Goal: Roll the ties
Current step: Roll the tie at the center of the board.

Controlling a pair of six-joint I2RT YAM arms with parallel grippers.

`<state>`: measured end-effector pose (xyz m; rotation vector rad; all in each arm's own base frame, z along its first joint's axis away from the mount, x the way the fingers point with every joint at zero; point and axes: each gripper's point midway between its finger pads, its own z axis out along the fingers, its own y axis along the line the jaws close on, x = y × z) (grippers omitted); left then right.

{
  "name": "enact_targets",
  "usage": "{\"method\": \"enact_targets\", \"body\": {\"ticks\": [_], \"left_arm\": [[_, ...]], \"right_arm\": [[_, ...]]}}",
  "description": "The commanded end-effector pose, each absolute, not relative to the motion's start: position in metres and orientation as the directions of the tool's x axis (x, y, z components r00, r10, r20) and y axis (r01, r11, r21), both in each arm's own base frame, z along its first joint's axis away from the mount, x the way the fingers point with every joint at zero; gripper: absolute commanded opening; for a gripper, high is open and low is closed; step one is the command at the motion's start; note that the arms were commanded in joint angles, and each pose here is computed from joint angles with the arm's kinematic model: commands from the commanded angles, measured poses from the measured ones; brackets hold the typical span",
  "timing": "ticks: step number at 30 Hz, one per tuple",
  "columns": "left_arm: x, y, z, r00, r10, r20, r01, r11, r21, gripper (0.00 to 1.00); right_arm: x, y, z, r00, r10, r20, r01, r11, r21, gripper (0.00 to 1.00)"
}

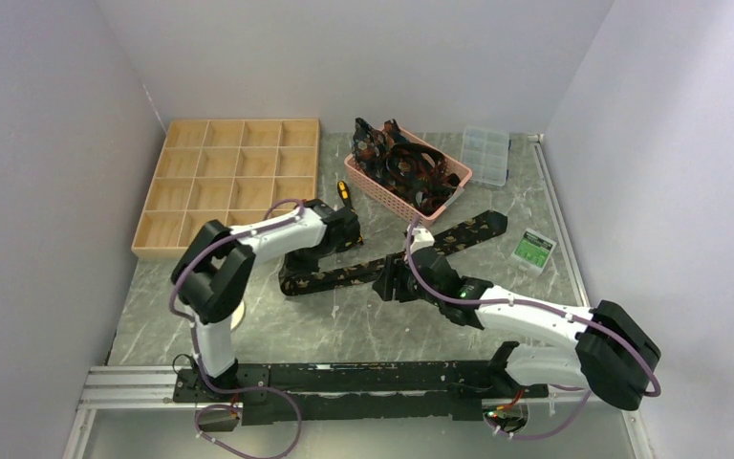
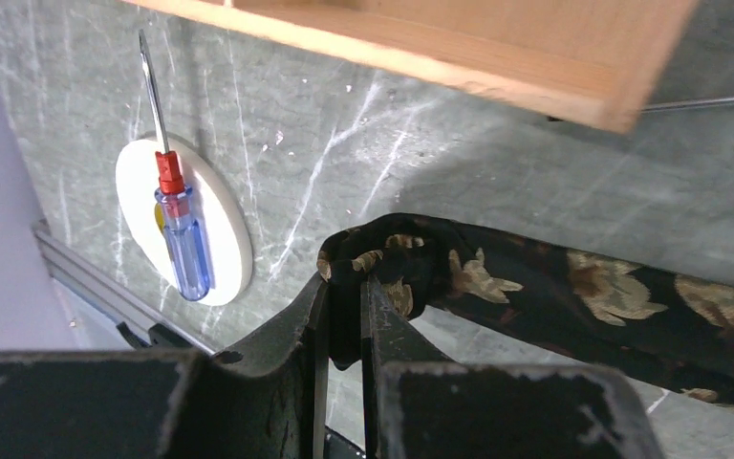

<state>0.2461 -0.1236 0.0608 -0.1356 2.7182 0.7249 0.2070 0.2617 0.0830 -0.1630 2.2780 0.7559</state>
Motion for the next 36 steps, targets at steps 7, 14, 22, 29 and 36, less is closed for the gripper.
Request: {"method": "enact_targets", "body": {"ticks": [7, 14, 22, 29, 36], "left_arm": [[0.256, -0.155, 0.058, -0.935, 0.053, -0.352, -0.156, 0.827, 0.540, 0.03], [0.255, -0.184, 0.039, -0.936, 0.061, -0.347, -0.112, 0.882, 0.458, 0.03], [0.254, -0.206, 0.022, -0.940, 0.074, -0.332, -0.054, 0.931, 0.360, 0.19], [0.247, -0.212, 0.016, -0.940, 0.048, -0.338, -0.054, 0.957, 0.287, 0.52], [0.249, -0.221, 0.039, -0.921, 0.025, -0.390, -0.053, 0.981, 0.189, 0.58]], "right_arm": [[0.207, 0.253, 0.072, -0.726, 0.099, -0.680, -0.308, 0.838, 0.450, 0.58], [0.206, 0.254, 0.067, -0.733, 0.093, -0.674, -0.307, 0.839, 0.450, 0.58], [0.205, 0.253, 0.063, -0.738, 0.091, -0.669, -0.305, 0.840, 0.450, 0.58], [0.205, 0.254, 0.065, -0.737, 0.083, -0.670, -0.311, 0.839, 0.446, 0.58], [0.206, 0.254, 0.063, -0.738, 0.072, -0.671, -0.314, 0.843, 0.437, 0.58]]}}
